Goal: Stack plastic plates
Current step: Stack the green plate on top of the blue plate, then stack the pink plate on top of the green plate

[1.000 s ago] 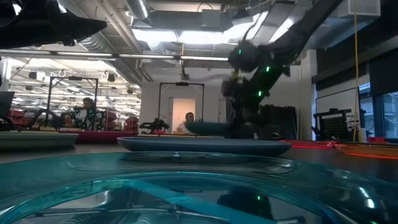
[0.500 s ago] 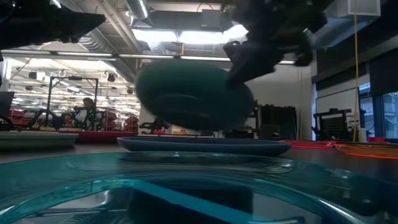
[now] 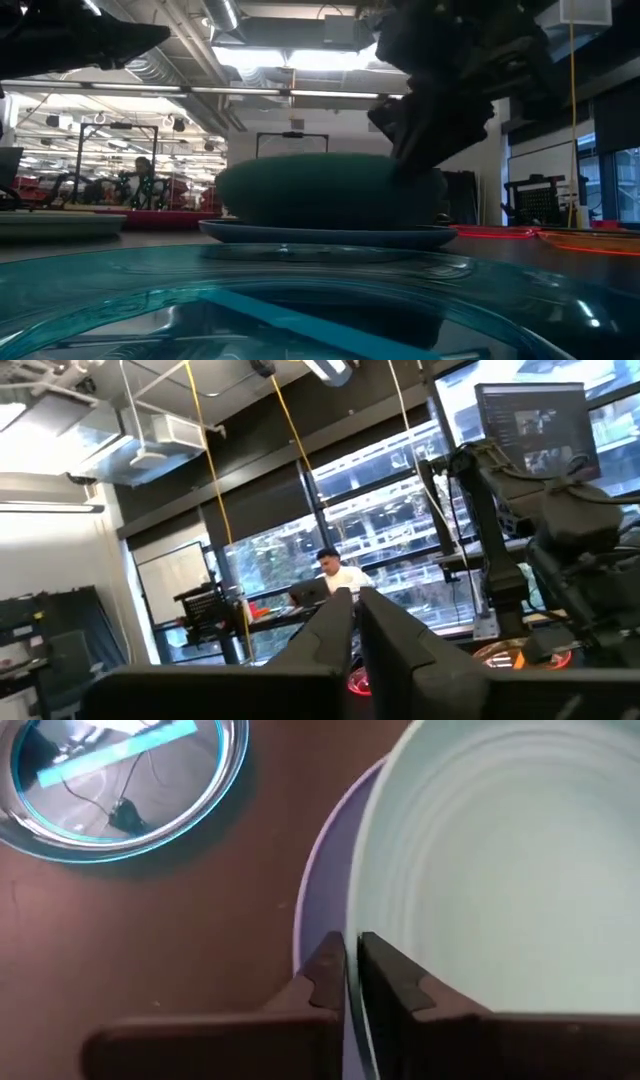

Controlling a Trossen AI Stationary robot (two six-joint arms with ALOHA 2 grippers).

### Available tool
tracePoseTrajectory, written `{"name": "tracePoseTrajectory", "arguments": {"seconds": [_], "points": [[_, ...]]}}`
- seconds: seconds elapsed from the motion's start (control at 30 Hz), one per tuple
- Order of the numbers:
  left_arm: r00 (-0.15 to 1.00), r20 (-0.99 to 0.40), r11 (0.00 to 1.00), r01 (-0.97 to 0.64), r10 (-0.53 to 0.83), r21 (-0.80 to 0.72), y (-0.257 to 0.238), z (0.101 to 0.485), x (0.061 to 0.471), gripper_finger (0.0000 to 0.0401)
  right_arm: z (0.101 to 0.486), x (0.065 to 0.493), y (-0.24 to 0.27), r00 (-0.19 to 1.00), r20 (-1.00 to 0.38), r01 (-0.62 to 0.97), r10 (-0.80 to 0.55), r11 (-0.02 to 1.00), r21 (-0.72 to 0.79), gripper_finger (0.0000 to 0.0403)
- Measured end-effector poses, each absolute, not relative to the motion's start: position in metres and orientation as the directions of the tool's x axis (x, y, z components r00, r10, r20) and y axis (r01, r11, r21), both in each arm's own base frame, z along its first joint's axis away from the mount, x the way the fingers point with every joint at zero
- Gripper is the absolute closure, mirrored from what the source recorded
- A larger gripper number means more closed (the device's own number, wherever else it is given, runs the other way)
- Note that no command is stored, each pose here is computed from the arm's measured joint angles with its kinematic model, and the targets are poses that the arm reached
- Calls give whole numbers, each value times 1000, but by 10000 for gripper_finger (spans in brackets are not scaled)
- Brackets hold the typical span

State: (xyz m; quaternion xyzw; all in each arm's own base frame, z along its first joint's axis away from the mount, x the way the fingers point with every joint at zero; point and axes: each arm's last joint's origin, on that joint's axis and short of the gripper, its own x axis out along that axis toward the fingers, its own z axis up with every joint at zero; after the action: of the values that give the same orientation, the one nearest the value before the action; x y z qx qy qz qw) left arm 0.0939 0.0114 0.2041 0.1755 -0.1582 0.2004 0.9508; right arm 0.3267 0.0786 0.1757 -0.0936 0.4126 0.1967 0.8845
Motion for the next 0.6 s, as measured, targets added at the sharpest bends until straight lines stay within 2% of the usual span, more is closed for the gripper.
{"name": "tracePoseTrajectory", "arguments": {"seconds": [0.13, 0.33, 0.47, 0.6], "points": [[870, 370, 858, -437, 327, 270, 11, 204, 94, 343, 180, 327, 79, 580, -768, -385, 272, 922, 36, 308], [840, 355, 846, -495, 409, 199, 14, 205, 93, 297, 218, 321, 86, 595, -723, -433, 350, 898, 79, 231], [840, 289, 840, -517, 460, 166, 15, 211, 95, 286, 232, 311, 91, 660, -678, -460, 323, 888, -25, 207], [825, 147, 811, -564, 545, 158, 18, 219, 100, 284, 235, 305, 86, 722, -624, -444, 299, 892, -87, 204]]}}
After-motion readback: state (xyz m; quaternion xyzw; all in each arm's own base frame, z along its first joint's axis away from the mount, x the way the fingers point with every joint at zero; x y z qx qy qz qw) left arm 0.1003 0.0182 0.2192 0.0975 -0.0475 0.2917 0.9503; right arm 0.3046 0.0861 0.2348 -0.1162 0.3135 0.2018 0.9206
